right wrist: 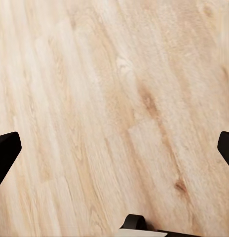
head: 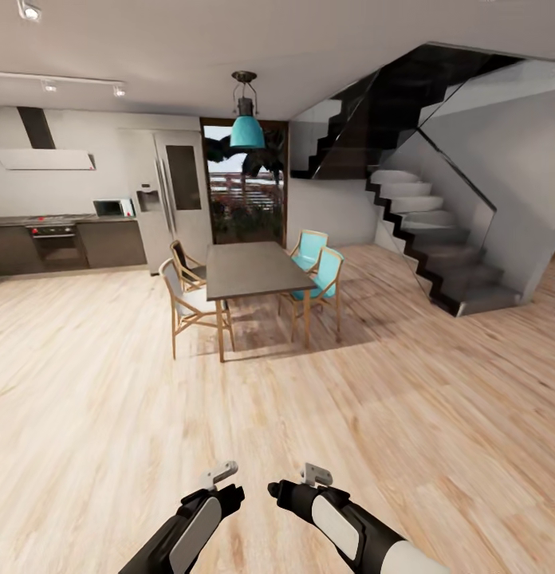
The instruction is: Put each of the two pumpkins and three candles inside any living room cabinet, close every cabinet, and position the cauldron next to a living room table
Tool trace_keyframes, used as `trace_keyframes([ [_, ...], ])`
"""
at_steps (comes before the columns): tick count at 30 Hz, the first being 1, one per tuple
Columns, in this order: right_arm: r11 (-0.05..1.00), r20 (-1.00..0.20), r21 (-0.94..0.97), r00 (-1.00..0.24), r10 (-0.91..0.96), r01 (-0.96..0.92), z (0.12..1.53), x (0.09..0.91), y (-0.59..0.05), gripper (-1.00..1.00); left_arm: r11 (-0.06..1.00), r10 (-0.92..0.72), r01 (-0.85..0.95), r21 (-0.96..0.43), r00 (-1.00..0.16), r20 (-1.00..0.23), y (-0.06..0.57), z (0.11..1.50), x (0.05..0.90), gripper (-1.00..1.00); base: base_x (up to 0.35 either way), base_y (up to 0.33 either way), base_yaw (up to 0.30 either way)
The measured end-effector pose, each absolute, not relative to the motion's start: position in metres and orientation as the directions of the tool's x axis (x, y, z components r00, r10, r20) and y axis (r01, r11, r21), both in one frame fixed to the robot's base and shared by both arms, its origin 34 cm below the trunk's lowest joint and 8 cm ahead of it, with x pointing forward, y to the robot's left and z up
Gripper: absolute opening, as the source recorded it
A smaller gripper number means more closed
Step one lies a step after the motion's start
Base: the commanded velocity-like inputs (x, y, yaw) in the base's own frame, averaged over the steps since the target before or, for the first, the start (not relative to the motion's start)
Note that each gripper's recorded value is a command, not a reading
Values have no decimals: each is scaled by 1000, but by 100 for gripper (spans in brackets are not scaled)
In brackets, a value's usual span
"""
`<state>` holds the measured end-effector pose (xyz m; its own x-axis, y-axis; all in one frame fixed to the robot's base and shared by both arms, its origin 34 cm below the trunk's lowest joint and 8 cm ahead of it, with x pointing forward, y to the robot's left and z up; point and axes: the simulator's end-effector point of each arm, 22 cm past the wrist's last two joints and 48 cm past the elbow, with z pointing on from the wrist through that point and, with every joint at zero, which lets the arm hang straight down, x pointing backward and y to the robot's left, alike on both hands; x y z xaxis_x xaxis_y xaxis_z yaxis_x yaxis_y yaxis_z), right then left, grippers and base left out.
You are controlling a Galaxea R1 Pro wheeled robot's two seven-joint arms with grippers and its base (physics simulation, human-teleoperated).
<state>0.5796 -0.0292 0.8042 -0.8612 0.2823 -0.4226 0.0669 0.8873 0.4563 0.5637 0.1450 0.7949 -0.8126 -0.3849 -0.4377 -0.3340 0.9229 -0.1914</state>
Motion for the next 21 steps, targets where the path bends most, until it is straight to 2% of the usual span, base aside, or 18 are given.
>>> trace_keyframes([
  [6, 888, -422, 456, -862, 282, 67, 804, 579, -29, 100, 920, -392, -342, -192, -810, -436, 147, 794, 564, 100, 145, 69, -84],
  [21, 887, -421, 456, -862, 283, 68, 801, 581, -30, 100, 918, -398, -349, -191, -808, -436, 149, 792, 566, 100, 5, 2, -2],
])
